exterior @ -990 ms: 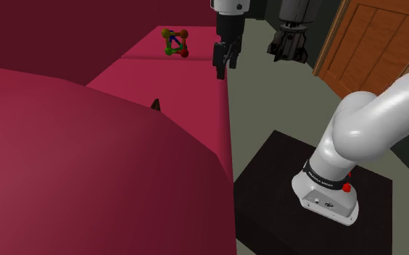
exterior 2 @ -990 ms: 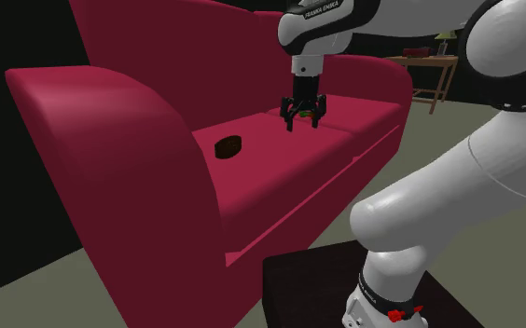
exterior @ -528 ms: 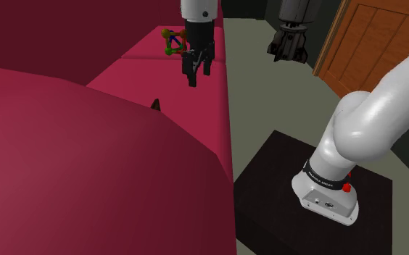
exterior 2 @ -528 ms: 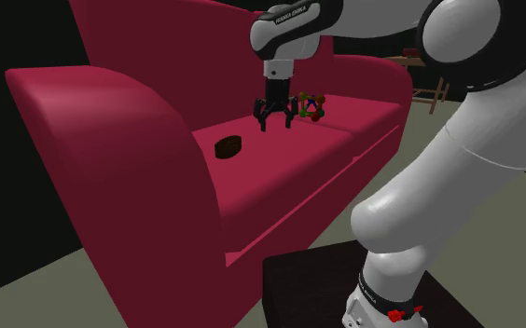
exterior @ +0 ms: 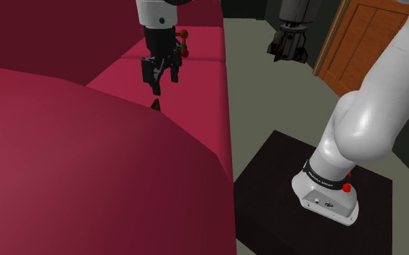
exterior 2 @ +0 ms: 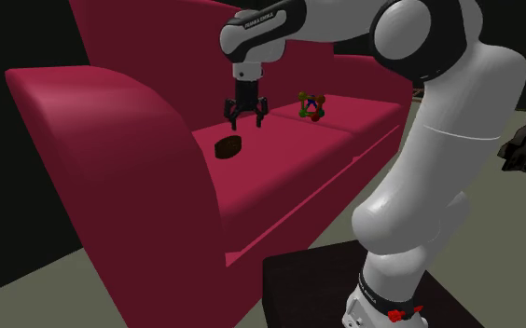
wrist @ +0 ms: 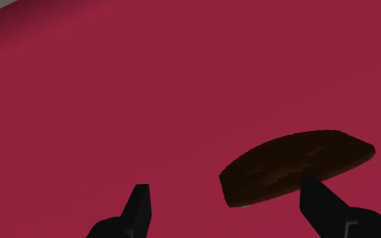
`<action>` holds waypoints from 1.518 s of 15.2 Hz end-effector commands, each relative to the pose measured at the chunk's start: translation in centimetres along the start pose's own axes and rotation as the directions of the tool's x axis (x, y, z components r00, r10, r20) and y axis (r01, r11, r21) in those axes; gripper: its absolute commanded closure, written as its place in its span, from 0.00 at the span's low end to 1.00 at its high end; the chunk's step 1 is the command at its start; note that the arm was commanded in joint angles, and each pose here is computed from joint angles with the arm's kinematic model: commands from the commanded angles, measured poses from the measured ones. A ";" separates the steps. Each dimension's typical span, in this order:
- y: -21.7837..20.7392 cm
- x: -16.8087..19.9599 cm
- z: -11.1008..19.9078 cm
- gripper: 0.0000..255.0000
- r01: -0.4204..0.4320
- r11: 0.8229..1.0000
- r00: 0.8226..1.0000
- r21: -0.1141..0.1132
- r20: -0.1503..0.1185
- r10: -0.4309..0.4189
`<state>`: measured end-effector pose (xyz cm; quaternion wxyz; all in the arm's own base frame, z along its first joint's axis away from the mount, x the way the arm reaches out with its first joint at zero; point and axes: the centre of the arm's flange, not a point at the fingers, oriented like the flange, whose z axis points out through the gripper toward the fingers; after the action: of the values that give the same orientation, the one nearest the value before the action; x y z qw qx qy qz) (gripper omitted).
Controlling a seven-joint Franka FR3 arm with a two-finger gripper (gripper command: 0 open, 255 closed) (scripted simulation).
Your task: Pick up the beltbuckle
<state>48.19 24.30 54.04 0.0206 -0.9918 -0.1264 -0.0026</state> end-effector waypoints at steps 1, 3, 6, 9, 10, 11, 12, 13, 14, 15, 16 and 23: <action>-1.8 1.7 0.6 0.00 0.011 1.000 1.000 0.005 -0.004 -0.011; -2.8 2.7 0.7 0.00 0.017 1.000 1.000 0.007 -0.006 -0.017; -2.7 2.6 2.3 0.00 0.017 1.000 1.000 0.007 -0.006 -0.017; -2.6 2.6 3.9 0.00 0.017 1.000 1.000 0.007 -0.006 -0.017; -2.6 2.6 4.7 0.00 0.017 1.000 1.000 0.007 -0.006 -0.017; -2.6 2.6 4.7 0.00 0.017 1.000 1.000 0.007 -0.006 -0.017; -2.6 2.6 4.7 0.00 0.017 1.000 1.000 0.007 -0.006 -0.017; -2.6 2.6 4.7 1.00 0.017 1.000 1.000 0.007 -0.006 -0.017; -2.6 2.5 4.7 1.00 0.017 1.000 1.000 0.007 -0.006 -0.017; -2.6 2.5 4.7 1.00 0.017 1.000 1.000 0.007 -0.006 -0.017; -2.6 2.5 4.7 1.00 0.017 1.000 1.000 0.007 -0.006 -0.017; -2.6 2.6 4.2 1.00 0.017 1.000 1.000 0.007 -0.006 -0.017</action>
<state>50.04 27.66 49.70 0.0243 -0.9906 -0.1349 -0.0053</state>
